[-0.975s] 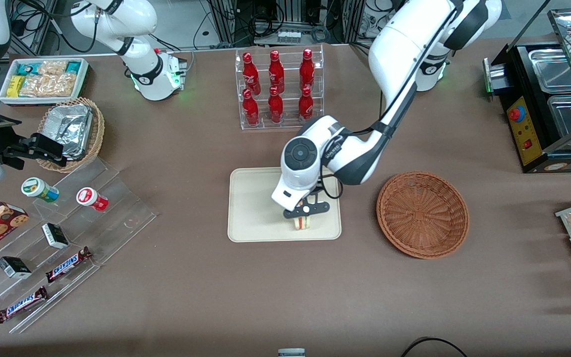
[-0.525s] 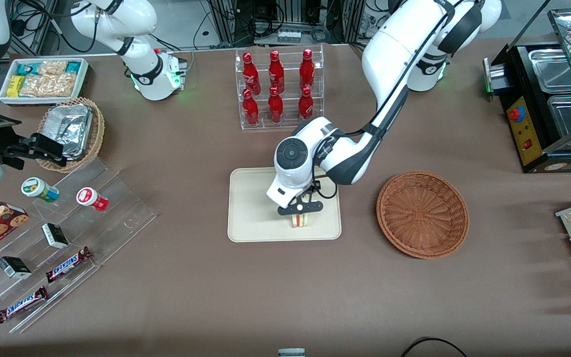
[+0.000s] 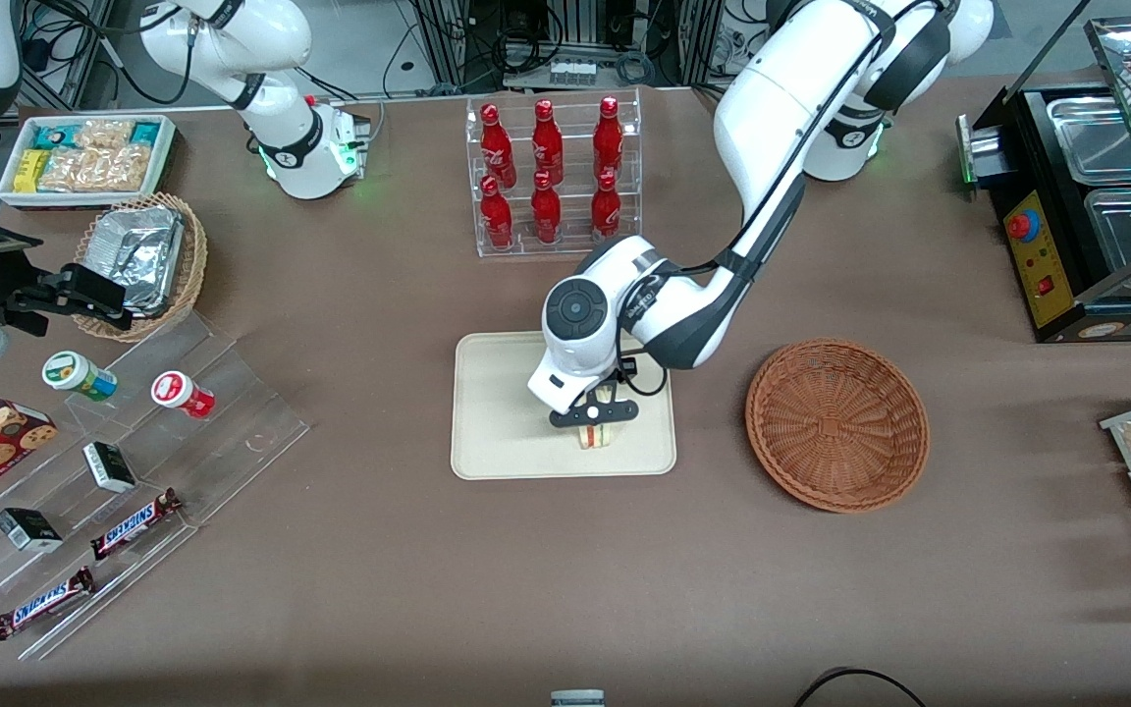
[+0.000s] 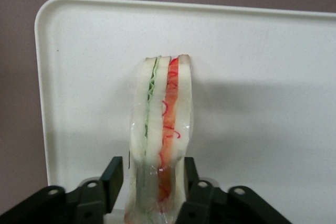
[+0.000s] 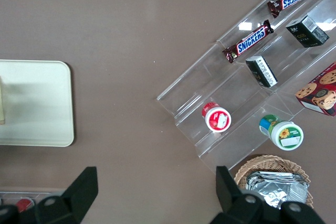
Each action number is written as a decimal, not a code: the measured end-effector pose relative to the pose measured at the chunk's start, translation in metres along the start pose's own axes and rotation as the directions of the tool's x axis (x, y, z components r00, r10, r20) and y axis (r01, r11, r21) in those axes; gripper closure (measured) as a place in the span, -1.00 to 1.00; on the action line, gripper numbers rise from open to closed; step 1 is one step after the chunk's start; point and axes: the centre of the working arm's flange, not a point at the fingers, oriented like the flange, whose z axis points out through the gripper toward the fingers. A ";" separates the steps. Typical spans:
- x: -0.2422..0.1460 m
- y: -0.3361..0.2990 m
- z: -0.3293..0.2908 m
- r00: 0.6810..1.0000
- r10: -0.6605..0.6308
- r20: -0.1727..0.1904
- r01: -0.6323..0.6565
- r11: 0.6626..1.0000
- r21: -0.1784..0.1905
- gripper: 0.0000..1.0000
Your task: Place sandwich from basket to tray
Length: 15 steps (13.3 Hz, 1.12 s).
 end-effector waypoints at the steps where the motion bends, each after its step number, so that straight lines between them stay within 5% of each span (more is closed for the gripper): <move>1: 0.002 0.000 -0.004 1.000 -0.002 -0.003 0.002 1.000 -0.002 -0.39; 4: 0.006 -0.006 -0.034 1.000 -0.015 -0.010 0.015 1.000 0.004 -0.98; 8: 0.026 -0.062 -0.137 0.995 -0.099 -0.029 0.100 0.995 0.016 -1.00; 10: 0.043 -0.116 -0.195 0.984 -0.175 -0.022 0.175 0.985 -0.001 -1.00; 15: 0.055 -0.233 -0.282 0.971 -0.241 -0.003 0.241 0.970 0.025 -1.00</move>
